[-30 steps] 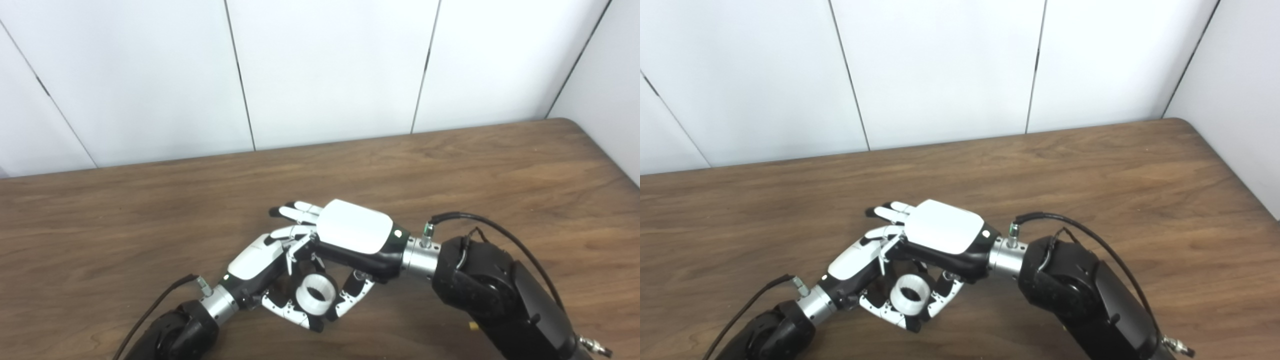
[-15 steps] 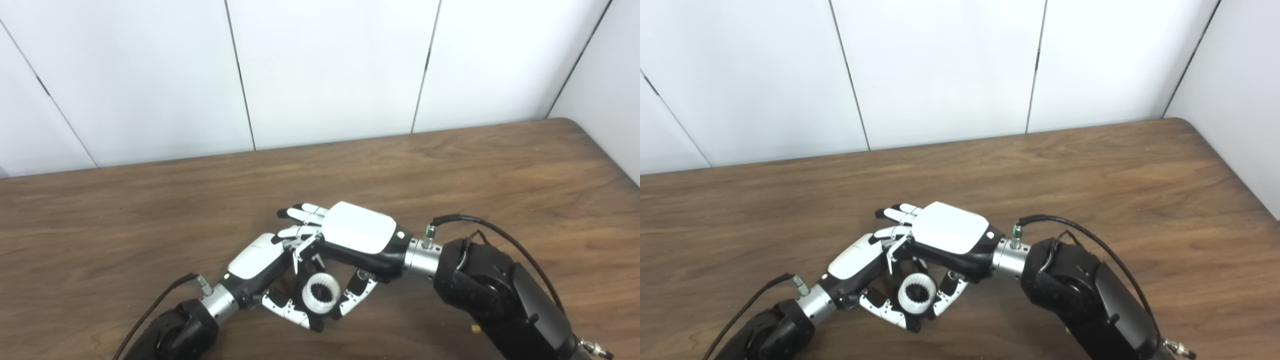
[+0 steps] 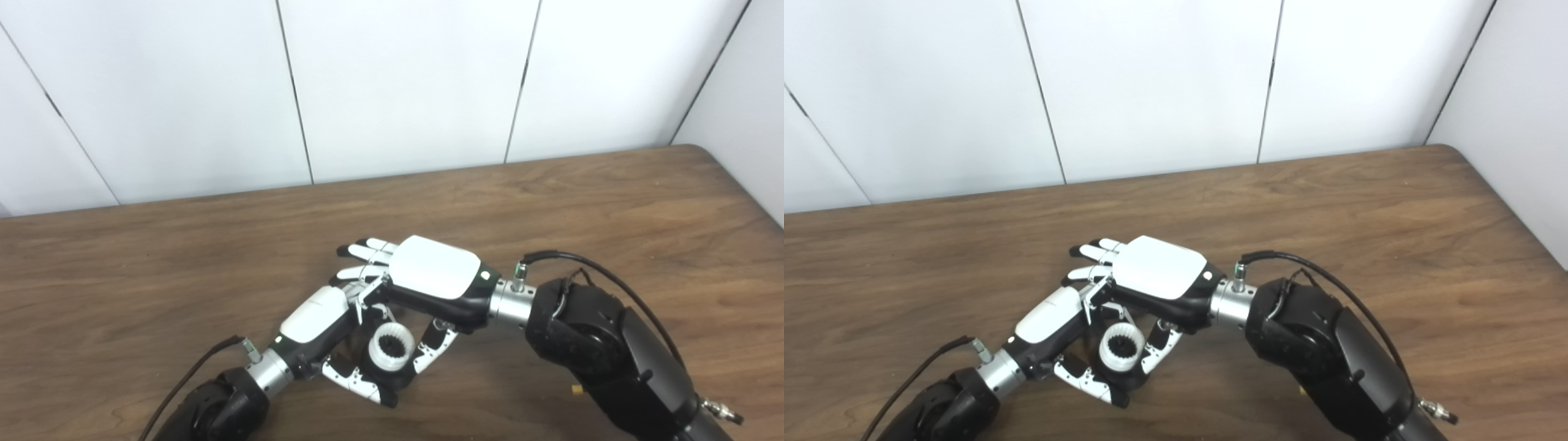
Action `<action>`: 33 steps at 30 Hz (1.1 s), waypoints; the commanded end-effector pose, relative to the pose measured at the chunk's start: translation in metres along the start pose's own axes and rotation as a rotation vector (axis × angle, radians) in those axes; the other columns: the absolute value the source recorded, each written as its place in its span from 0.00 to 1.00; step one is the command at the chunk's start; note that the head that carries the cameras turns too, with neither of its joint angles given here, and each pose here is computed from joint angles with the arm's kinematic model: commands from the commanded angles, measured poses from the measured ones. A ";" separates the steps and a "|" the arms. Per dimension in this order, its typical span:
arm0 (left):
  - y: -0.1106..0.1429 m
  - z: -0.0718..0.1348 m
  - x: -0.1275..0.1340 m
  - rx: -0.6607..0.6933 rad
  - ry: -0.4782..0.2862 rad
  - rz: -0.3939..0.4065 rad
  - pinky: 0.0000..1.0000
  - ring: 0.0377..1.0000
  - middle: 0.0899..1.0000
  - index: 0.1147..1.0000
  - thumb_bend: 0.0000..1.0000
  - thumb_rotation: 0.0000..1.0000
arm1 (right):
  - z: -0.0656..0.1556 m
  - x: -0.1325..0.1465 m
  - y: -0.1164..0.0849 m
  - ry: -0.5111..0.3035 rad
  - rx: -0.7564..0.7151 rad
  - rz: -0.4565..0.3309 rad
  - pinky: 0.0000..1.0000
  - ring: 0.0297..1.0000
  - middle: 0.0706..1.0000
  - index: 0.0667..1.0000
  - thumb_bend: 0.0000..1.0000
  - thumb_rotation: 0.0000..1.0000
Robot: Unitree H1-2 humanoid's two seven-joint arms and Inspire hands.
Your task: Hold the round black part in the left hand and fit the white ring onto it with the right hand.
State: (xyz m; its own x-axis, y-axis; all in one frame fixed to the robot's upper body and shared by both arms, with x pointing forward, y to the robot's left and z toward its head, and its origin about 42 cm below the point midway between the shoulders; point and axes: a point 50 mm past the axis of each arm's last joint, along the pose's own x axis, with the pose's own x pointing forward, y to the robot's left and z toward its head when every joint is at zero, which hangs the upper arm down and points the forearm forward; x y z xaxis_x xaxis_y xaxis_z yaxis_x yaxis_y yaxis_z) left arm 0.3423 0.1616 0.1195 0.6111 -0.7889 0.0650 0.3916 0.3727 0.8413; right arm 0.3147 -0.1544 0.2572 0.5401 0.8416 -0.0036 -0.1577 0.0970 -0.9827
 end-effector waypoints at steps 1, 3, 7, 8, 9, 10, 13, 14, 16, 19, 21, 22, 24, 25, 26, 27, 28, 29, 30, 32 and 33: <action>0.006 0.005 0.001 0.024 -0.027 -0.003 1.00 0.99 0.82 0.42 0.52 0.05 | 0.002 0.008 -0.017 -0.038 -0.038 -0.049 1.00 1.00 0.88 0.45 0.53 0.13; 0.006 0.006 0.002 0.020 -0.030 -0.001 1.00 0.99 0.82 0.42 0.52 0.05 | 0.001 0.008 -0.016 -0.040 -0.034 -0.047 1.00 1.00 0.89 0.45 0.52 0.13; 0.005 0.009 0.003 0.019 -0.039 0.001 1.00 0.99 0.81 0.42 0.52 0.05 | -0.001 0.010 -0.014 -0.041 -0.044 -0.035 1.00 1.00 0.89 0.45 0.53 0.13; 0.005 0.009 0.003 0.022 -0.039 0.000 1.00 0.99 0.81 0.42 0.52 0.05 | -0.001 0.011 -0.013 -0.042 -0.045 -0.033 1.00 1.00 0.89 0.45 0.53 0.13; 0.005 0.010 0.003 0.025 -0.041 -0.002 1.00 0.99 0.81 0.42 0.52 0.05 | -0.001 0.011 -0.012 -0.041 -0.044 -0.030 1.00 1.00 0.89 0.45 0.53 0.13; 0.005 0.011 0.003 0.028 -0.043 -0.005 1.00 0.99 0.81 0.42 0.52 0.05 | -0.002 0.011 -0.011 -0.040 -0.043 -0.026 1.00 1.00 0.89 0.45 0.53 0.13; 0.006 0.014 0.003 0.040 -0.051 -0.013 1.00 0.99 0.81 0.42 0.52 0.06 | -0.003 0.011 -0.008 -0.037 -0.037 -0.021 1.00 1.00 0.89 0.45 0.53 0.13; 0.006 0.014 0.003 0.041 -0.053 -0.015 1.00 1.00 0.82 0.42 0.52 0.06 | -0.003 0.011 -0.007 -0.036 -0.036 -0.019 1.00 1.00 0.89 0.45 0.53 0.13; 0.007 0.016 0.004 0.041 -0.053 -0.018 1.00 1.00 0.83 0.42 0.52 0.06 | -0.003 0.011 -0.005 -0.034 -0.036 -0.013 1.00 1.00 0.89 0.45 0.53 0.13; 0.008 0.019 0.004 0.049 -0.055 -0.027 1.00 1.00 0.83 0.42 0.52 0.06 | -0.005 0.010 -0.003 -0.027 -0.031 -0.005 1.00 1.00 0.89 0.45 0.52 0.13; 0.008 0.021 0.003 0.052 -0.059 -0.027 1.00 1.00 0.83 0.42 0.52 0.06 | -0.007 0.009 -0.001 -0.026 -0.029 -0.003 1.00 1.00 0.88 0.45 0.52 0.13; 0.008 0.022 0.003 0.053 -0.062 -0.028 1.00 1.00 0.82 0.42 0.52 0.06 | -0.007 0.009 -0.001 -0.025 -0.027 -0.002 1.00 1.00 0.88 0.45 0.52 0.13; 0.008 0.024 0.004 0.063 -0.068 -0.033 1.00 1.00 0.81 0.42 0.52 0.06 | -0.009 0.008 0.001 -0.022 -0.022 0.002 1.00 1.00 0.88 0.45 0.52 0.13; 0.008 0.024 0.004 0.068 -0.071 -0.035 1.00 1.00 0.81 0.42 0.52 0.06 | -0.010 0.008 0.001 -0.021 -0.020 0.004 1.00 1.00 0.88 0.45 0.52 0.13; 0.007 0.025 0.004 0.071 -0.074 -0.035 1.00 1.00 0.81 0.42 0.52 0.06 | -0.010 0.007 0.002 -0.021 -0.019 0.007 1.00 1.00 0.88 0.45 0.52 0.13; 0.007 0.026 0.005 0.073 -0.078 -0.034 1.00 1.00 0.81 0.42 0.52 0.05 | -0.010 0.007 0.002 -0.020 -0.019 0.012 1.00 1.00 0.88 0.45 0.52 0.13; 0.007 0.026 0.005 0.076 -0.080 -0.034 1.00 1.00 0.81 0.42 0.52 0.05 | -0.010 0.006 0.002 -0.020 -0.018 0.015 1.00 1.00 0.88 0.45 0.52 0.13; 0.008 0.027 0.005 0.079 -0.081 -0.035 1.00 1.00 0.81 0.42 0.52 0.05 | -0.011 0.006 0.001 -0.017 -0.017 0.019 1.00 1.00 0.88 0.45 0.52 0.13; 0.008 0.027 0.005 0.081 -0.081 -0.035 1.00 1.00 0.81 0.42 0.52 0.05 | -0.011 0.005 0.000 -0.016 -0.014 0.020 1.00 1.00 0.88 0.45 0.52 0.13; 0.008 0.028 0.005 0.079 -0.082 -0.033 1.00 1.00 0.81 0.42 0.52 0.05 | -0.011 0.004 0.000 -0.014 -0.005 0.017 1.00 1.00 0.88 0.45 0.52 0.13; 0.008 0.029 0.005 0.080 -0.084 -0.033 1.00 1.00 0.81 0.42 0.52 0.05 | -0.012 0.004 -0.001 -0.010 0.002 0.018 1.00 1.00 0.88 0.45 0.52 0.13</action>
State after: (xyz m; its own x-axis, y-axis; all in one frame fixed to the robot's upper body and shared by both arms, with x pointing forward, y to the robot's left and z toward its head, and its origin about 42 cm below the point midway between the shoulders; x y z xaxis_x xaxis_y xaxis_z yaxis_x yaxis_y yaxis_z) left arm 0.3305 0.1550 0.1295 0.5770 -0.8159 0.0372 0.3808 0.3090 0.8715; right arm 0.3220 -0.1529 0.2432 0.5158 0.8552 -0.0512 -0.2041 0.0646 -0.9768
